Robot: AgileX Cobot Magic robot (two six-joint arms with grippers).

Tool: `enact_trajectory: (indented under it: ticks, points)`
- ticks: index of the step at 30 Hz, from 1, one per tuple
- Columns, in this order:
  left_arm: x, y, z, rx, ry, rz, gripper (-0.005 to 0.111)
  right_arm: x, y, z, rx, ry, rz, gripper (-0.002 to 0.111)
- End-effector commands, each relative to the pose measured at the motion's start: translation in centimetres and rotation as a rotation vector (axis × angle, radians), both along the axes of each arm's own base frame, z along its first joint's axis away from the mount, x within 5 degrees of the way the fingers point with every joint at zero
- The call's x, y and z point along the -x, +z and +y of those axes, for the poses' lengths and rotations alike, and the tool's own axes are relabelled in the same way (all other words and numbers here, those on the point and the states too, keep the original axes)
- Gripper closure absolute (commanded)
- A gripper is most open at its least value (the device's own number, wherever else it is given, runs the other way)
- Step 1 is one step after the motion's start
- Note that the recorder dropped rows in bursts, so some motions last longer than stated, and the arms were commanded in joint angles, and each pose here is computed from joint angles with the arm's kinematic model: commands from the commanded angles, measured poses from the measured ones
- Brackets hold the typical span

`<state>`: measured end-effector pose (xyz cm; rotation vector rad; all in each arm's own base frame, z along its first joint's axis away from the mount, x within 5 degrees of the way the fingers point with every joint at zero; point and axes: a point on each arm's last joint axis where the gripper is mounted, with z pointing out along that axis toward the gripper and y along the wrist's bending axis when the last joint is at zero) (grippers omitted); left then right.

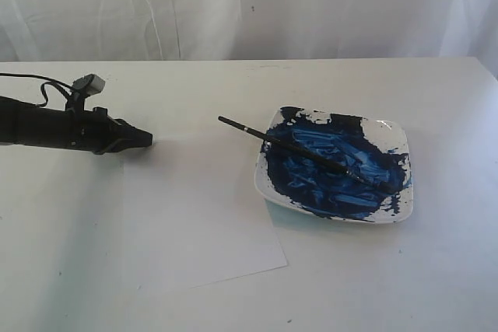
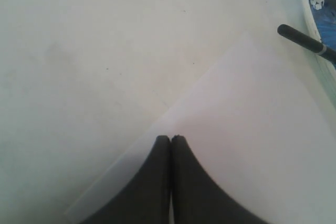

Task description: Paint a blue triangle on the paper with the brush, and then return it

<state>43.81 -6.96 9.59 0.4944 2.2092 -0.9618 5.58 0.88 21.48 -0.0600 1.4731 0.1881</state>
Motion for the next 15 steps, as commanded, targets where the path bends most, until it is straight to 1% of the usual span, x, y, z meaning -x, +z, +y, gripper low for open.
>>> enact_trajectory:
  ticks: [1,7,11,15]
  points:
    - [0.32,-0.82,0.13,-0.033,-0.021,0.013,0.107,0.07,0.12,0.01,-0.007,0.003,-0.018,0.108]
    - [0.32,-0.82,0.13,-0.033,-0.021,0.013,0.107,0.07,0.12,0.01,-0.018,0.004,-0.016,0.108]
    - [0.32,-0.82,0.13,-0.033,-0.021,0.013,0.107,0.07,0.12,0.01,-0.108,0.014,-0.002,0.108]
    - [0.32,-0.82,0.13,-0.033,-0.021,0.013,0.107,0.07,0.12,0.01,-0.140,0.018,0.003,0.108]
